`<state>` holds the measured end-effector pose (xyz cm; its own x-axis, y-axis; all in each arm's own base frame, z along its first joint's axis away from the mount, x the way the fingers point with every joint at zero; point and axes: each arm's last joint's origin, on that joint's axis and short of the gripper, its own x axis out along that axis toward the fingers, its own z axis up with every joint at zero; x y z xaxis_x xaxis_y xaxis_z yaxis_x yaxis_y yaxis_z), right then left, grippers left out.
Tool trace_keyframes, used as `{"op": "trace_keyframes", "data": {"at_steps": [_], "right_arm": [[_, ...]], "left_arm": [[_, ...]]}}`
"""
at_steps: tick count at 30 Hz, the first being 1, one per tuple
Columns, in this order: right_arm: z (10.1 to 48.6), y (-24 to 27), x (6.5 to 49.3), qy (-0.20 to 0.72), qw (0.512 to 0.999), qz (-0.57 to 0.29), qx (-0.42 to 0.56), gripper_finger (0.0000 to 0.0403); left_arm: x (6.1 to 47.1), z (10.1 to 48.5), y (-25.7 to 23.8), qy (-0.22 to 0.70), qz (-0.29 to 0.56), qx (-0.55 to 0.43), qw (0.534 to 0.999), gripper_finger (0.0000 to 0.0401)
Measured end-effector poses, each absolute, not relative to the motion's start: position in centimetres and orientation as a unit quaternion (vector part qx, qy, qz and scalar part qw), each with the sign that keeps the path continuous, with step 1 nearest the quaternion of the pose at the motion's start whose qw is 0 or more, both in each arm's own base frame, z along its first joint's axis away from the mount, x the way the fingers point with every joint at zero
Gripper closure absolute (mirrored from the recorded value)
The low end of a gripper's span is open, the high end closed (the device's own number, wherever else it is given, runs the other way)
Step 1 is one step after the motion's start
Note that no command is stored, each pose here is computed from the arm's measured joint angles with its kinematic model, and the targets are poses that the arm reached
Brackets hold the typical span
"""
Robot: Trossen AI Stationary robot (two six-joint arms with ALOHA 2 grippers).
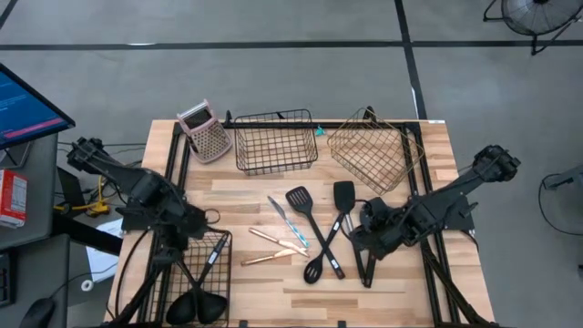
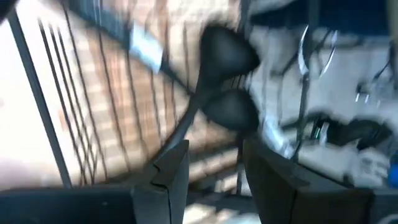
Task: Pick & Place Kitchen Items
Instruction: Put the black spatula into the brown wire basket
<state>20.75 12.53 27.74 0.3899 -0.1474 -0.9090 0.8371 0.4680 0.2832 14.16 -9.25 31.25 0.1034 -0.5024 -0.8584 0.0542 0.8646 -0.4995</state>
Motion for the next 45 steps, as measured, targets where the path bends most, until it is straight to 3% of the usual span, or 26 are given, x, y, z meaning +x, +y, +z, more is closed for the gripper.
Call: {"op": "trace_keyframes", "data": {"at_steps": [9,14,22,28,34,45], "right_arm": [[27.9,11.7,22.0,0.428,0.748,-0.316,0.396,0.0143],[27.9,11.8,21.9,0.429,0.749,-0.314,0.396,0.0143],[28.0,13.0,21.5,0.431,0.754,-0.293,0.4,0.0143],[28.0,14.2,20.7,0.44,0.756,-0.278,0.398,0.0143],[28.0,15.3,19.8,0.444,0.753,-0.271,0.404,0.0143],[28.0,15.8,19.3,0.444,0.747,-0.272,0.413,0.0143]], "left_arm": [[18.4,36.8,-7.3,0.37,-0.106,-0.157,0.909,0.0264],[21.1,38.5,-6.0,0.234,-0.089,-0.066,0.966,0.0244],[28.1,35.3,-3.9,0.234,-0.031,-0.007,0.972,0.0189],[32.4,30.4,-3.6,0.301,-0.089,0.051,0.948,0.0157],[35.6,26.4,-4.1,0.318,-0.124,0.086,0.936,0.0151],[38.5,22.7,-4.6,0.31,-0.126,0.048,0.941,0.0151]]}}
